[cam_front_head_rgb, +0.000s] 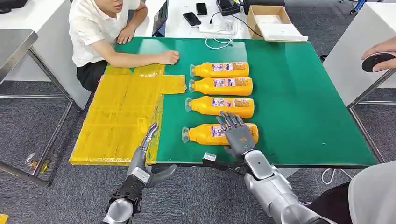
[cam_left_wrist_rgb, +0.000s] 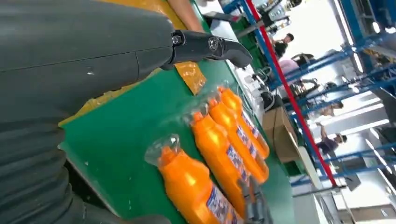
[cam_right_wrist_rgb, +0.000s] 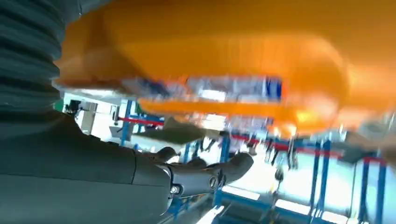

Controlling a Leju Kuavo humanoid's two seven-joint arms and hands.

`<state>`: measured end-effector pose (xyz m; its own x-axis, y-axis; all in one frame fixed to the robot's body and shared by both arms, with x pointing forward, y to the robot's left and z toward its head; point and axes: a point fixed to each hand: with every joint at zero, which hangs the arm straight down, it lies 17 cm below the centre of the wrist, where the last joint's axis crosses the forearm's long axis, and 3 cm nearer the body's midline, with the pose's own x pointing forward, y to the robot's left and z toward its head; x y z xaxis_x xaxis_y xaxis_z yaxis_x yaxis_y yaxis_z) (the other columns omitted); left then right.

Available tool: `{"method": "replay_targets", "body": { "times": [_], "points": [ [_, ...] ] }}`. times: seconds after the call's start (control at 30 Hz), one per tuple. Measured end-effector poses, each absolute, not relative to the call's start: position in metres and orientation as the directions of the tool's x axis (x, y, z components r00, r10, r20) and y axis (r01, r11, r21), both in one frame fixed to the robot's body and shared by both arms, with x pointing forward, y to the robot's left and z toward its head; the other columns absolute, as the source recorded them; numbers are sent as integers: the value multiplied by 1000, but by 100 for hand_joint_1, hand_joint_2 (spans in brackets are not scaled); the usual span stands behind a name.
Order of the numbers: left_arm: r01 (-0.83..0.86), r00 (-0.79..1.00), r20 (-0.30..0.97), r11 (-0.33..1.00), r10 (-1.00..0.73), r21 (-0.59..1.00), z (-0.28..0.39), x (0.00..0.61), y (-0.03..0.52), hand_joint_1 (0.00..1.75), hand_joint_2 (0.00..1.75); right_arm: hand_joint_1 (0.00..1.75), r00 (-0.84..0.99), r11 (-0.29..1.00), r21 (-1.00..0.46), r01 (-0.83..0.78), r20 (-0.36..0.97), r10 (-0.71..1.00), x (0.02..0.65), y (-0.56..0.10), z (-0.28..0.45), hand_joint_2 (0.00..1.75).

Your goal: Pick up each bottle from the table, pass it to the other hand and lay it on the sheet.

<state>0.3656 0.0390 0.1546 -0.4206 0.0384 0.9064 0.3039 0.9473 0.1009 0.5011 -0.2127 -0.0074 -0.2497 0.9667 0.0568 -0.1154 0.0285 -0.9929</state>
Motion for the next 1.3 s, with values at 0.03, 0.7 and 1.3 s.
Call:
{"method": "replay_targets", "body": {
  "times": [0.03,0.7,1.3],
  "points": [
    [303,-420,907,947,37,102,155,367,39,0,175,0,-252,23,-992,-124,54,966,501,-212,-9,175],
    [279,-396,917,956,35,85,158,376,43,0,175,0,-139,-73,-926,-371,-23,990,506,-230,-39,175],
    [252,-387,922,960,-16,123,152,379,48,0,175,0,4,-55,-910,-411,-62,998,502,-260,-47,175]
  ]
}}
